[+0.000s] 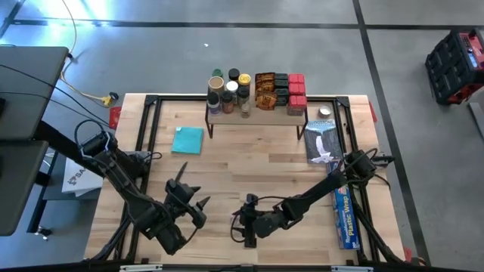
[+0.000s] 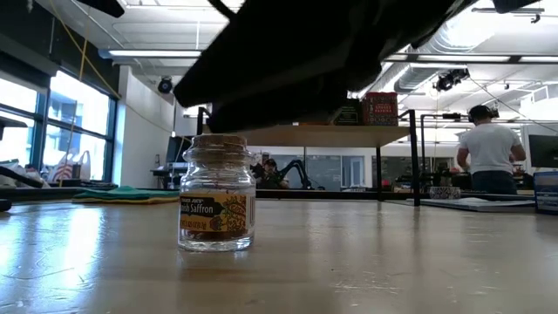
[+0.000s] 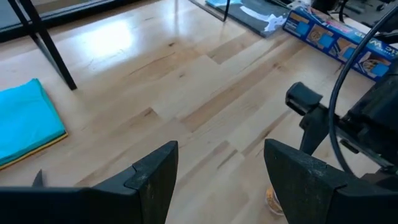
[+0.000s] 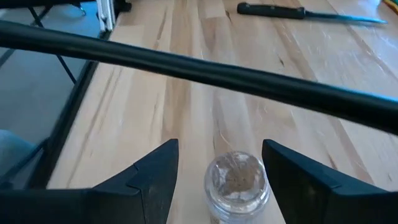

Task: Shelf spices
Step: Put the brown seasoning bottle on the shelf

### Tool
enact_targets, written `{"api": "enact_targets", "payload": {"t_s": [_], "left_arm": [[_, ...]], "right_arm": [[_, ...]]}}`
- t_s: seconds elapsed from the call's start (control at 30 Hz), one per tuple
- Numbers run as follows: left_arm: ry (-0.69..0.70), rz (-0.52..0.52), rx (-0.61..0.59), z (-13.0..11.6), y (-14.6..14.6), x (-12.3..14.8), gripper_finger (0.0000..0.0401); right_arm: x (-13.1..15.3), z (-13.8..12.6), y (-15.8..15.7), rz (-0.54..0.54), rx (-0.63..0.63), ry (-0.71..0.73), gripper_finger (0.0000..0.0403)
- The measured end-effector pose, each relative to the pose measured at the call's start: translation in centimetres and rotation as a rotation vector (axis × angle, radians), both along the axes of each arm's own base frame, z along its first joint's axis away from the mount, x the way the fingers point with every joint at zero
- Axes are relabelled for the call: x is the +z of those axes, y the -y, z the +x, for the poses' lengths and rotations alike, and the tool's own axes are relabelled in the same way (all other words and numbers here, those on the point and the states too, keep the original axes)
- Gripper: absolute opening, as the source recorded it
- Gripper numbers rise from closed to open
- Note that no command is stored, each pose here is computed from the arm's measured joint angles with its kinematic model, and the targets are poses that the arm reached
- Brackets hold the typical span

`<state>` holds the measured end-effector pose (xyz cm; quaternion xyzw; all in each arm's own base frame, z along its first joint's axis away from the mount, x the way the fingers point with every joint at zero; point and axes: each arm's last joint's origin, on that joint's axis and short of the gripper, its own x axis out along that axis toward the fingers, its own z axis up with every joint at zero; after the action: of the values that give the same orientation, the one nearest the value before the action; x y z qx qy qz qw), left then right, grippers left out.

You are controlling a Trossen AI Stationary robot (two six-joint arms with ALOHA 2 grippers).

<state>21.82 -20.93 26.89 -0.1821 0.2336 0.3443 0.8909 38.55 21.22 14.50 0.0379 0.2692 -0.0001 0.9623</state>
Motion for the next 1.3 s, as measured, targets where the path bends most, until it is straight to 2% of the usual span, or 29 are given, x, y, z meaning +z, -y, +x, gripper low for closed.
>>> {"api": "enact_targets", "payload": {"t_s": [0.73, 0.97, 1.3], "left_arm": [[0.028, 0.035, 0.001, 0.1, -0.1, 0.1, 0.0232], [0.029, 0.035, 0.001, 0.1, -0.1, 0.1, 0.0232], [0.025, 0.032, 0.001, 0.1, -0.1, 0.1, 0.0232]], "right_arm": [[-0.6, 0.0, 0.3, -0.020, 0.011, -0.049, 0.0226], [-2.2, 0.2, 0.2, -0.026, 0.020, -0.067, 0.0225], [-2.0, 0.2, 0.2, -0.026, 0.013, -0.056, 0.0172]]}}
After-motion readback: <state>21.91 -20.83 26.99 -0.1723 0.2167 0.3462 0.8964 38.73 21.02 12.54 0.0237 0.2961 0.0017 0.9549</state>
